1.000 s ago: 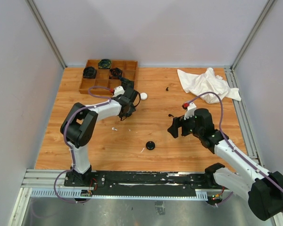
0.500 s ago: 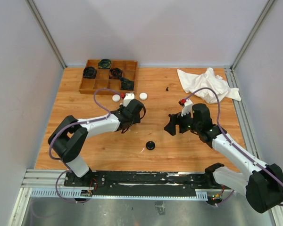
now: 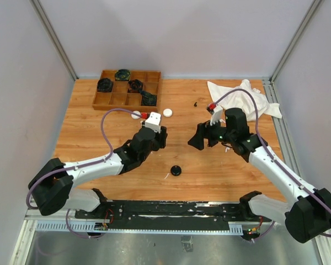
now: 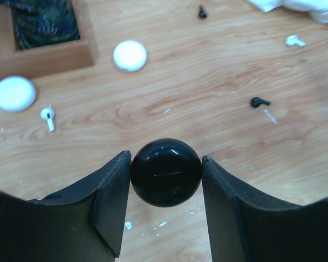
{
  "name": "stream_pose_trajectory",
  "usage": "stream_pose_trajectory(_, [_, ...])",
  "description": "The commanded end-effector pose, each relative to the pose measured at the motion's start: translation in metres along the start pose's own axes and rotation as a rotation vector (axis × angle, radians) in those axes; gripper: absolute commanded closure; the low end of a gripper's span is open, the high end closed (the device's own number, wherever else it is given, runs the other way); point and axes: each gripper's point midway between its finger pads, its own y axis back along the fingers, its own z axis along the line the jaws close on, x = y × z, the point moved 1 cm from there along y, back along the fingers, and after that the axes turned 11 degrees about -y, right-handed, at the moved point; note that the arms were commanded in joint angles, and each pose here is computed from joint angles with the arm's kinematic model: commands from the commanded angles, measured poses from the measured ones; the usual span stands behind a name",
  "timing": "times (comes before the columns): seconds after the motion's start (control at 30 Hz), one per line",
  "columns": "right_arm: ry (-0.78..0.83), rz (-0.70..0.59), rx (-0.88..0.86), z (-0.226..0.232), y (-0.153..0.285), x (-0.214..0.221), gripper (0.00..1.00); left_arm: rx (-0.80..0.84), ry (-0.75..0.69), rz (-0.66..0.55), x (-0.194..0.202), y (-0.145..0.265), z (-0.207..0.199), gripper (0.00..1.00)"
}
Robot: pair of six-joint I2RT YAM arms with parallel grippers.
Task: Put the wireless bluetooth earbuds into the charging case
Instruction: Pick up the charging case at the center of the board.
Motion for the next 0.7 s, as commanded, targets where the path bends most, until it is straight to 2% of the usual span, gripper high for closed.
stream_pose_trajectory(0.0, [-0.004,0.011,-0.064,0.022,0.007,-0.016,0.19,0.097,-0.061,-0.228,-0.048,0.018,-0.017,0.61])
stream_pose_trajectory(0.37, [-0.004,0.047,-0.172,0.058,0.005,-0.046,0.23,0.278,-0.185,-0.497,-0.075,0.061,-0.041,0.62])
stream_pose_trajectory(0.67, [0.026,0.128,-0.221,0.083,-0.008,-0.041,0.28,0.341,-0.289,-0.676,-0.078,0.085,-0.046,0.61])
